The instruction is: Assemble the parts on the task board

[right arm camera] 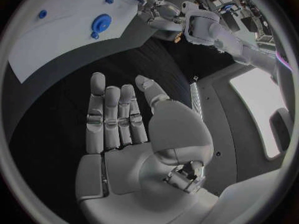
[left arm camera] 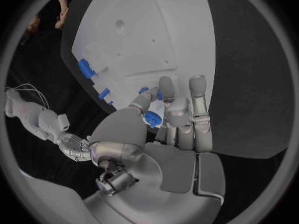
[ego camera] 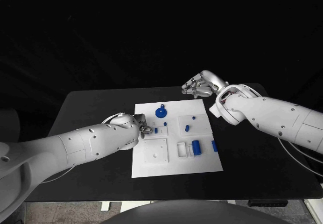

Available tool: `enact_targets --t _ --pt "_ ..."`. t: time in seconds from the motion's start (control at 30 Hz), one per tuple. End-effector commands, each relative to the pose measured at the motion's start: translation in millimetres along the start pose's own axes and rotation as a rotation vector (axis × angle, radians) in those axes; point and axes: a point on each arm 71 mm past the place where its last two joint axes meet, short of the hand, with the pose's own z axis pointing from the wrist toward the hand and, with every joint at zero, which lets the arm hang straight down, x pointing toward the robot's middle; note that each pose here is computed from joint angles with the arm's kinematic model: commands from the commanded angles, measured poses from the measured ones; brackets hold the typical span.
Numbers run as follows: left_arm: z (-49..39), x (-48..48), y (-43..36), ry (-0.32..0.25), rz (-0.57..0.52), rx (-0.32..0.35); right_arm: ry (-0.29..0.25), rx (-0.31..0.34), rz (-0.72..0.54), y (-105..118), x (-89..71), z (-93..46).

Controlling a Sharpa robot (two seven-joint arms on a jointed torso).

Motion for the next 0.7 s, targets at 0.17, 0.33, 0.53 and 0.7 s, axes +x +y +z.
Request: enact_targets --t 0.17,0.33,0.53,0.7 --pt "-0.1 10.6 -4.9 0.035 0.017 0.019 0.011 -0.008 0.007 1.3 1.0 0.3" --pt "0.9 10.1 -4.9 0.036 0.019 0.017 0.011 -0.008 0.008 1.2 0.9 0.2" --pt "2.4 10.7 -4.4 0.054 0.028 0.010 0.012 -0.007 0.008 1.1 0.8 0.1" --pt "3.9 10.6 -4.2 0.062 0.032 0.005 0.012 -0.007 0.008 1.2 0.9 0.1"
